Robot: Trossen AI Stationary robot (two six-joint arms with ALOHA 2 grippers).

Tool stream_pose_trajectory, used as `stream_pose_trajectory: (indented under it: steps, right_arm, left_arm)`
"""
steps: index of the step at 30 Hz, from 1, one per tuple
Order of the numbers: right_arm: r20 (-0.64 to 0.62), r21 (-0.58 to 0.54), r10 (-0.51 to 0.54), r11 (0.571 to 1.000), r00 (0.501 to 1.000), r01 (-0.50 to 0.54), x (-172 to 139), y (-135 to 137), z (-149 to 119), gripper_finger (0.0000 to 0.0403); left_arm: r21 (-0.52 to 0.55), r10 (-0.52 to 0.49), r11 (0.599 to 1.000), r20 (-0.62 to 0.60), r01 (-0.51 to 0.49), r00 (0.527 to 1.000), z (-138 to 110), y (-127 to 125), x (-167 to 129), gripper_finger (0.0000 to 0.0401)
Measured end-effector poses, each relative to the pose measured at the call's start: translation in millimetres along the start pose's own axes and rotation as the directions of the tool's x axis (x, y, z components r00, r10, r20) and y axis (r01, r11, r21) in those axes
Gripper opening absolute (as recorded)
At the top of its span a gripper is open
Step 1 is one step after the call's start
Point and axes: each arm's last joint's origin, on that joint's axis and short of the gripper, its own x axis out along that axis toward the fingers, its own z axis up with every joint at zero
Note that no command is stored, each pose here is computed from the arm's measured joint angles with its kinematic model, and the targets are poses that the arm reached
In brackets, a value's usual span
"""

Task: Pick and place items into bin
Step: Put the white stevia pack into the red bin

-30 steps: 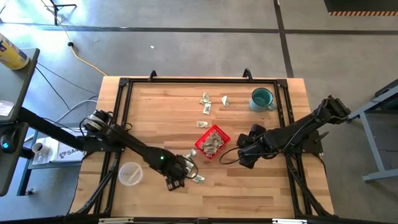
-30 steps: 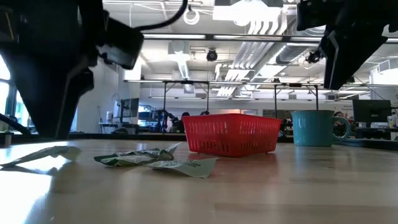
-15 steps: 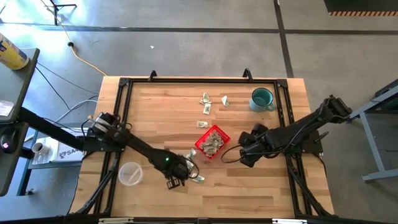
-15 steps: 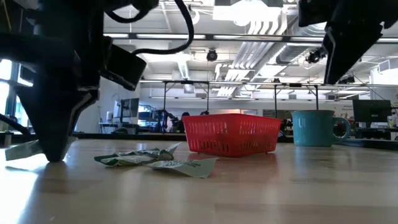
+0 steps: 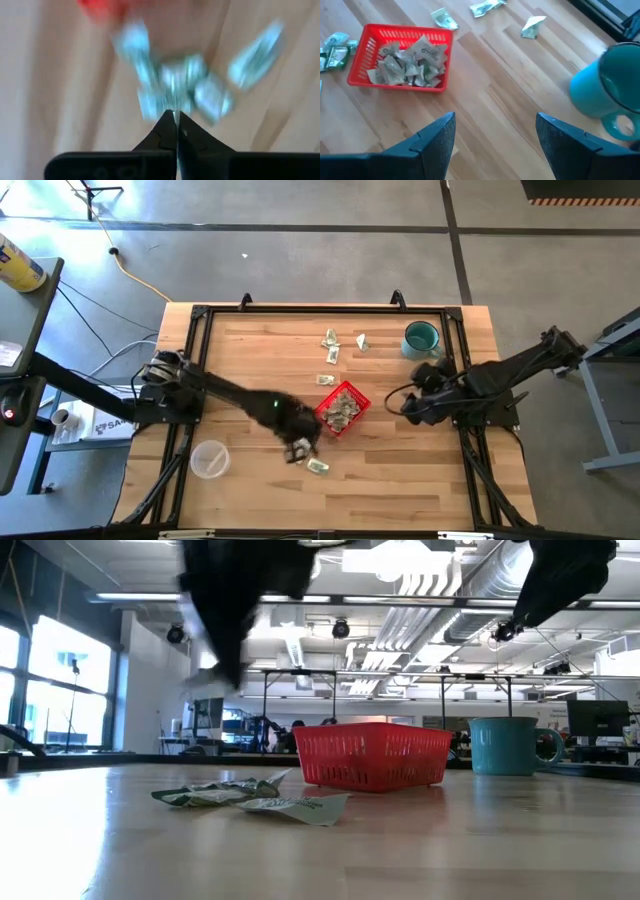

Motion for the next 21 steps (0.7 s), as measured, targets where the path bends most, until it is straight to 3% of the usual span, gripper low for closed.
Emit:
stream_pose_trajectory:
  steps: [3, 6, 9, 13, 15, 17, 19, 21]
  right_arm:
    - [0.002, 0.016, -0.013, 1.000, 1.000, 0.013, -3.9, -7.1, -0.7, 0.0266]
    - [-0.004, 0.008, -0.026, 1.000, 1.000, 0.026, -4.4, -9.3, -1.4, 0.0266]
    - [-0.005, 0.004, -0.032, 0.999, 0.999, 0.032, -3.4, -8.3, -1.5, 0.0266]
    - [-0.005, 0.004, -0.032, 0.999, 0.999, 0.032, -3.3, -8.3, -1.5, 0.0266]
    - [-0.005, 0.002, -0.035, 0.999, 0.999, 0.035, -3.3, -8.5, -1.6, 0.0266]
    - [-0.007, 0.001, -0.037, 0.999, 0.999, 0.037, -2.9, -8.1, -1.7, 0.0266]
    - [-0.006, -0.003, -0.043, 0.999, 0.999, 0.043, -2.5, -8.0, -1.9, 0.0266]
    - [-0.010, -0.007, -0.049, 0.999, 0.999, 0.049, -1.1, -6.8, -2.1, 0.0266]
  left_arm:
    - [0.019, -0.045, 0.999, 0.156, 0.042, 0.987, 28.8, 7.4, -16.9, 0.0032]
    - [0.012, -0.099, 0.995, 0.325, 0.100, 0.940, 55.7, 19.1, -22.5, 0.0044]
    - [-0.028, -0.088, 0.993, 0.438, 0.111, 0.894, 76.0, 38.2, -25.1, 0.0044]
    - [-0.059, -0.096, 0.989, 0.434, 0.134, 0.896, 89.7, 62.0, -13.9, 0.0042]
    - [-0.060, -0.117, 0.985, 0.450, 0.161, 0.885, 96.1, 62.0, -6.2, 0.0052]
    - [-0.085, -0.121, 0.981, 0.427, 0.173, 0.896, 94.3, 60.7, -0.7, 0.0076]
    - [-0.092, -0.150, 0.972, 0.468, 0.217, 0.871, 99.3, 53.0, 1.4, 0.0107]
    - [-0.110, -0.145, 0.971, 0.442, 0.214, 0.885, 95.4, 50.2, 3.9, 0.0142]
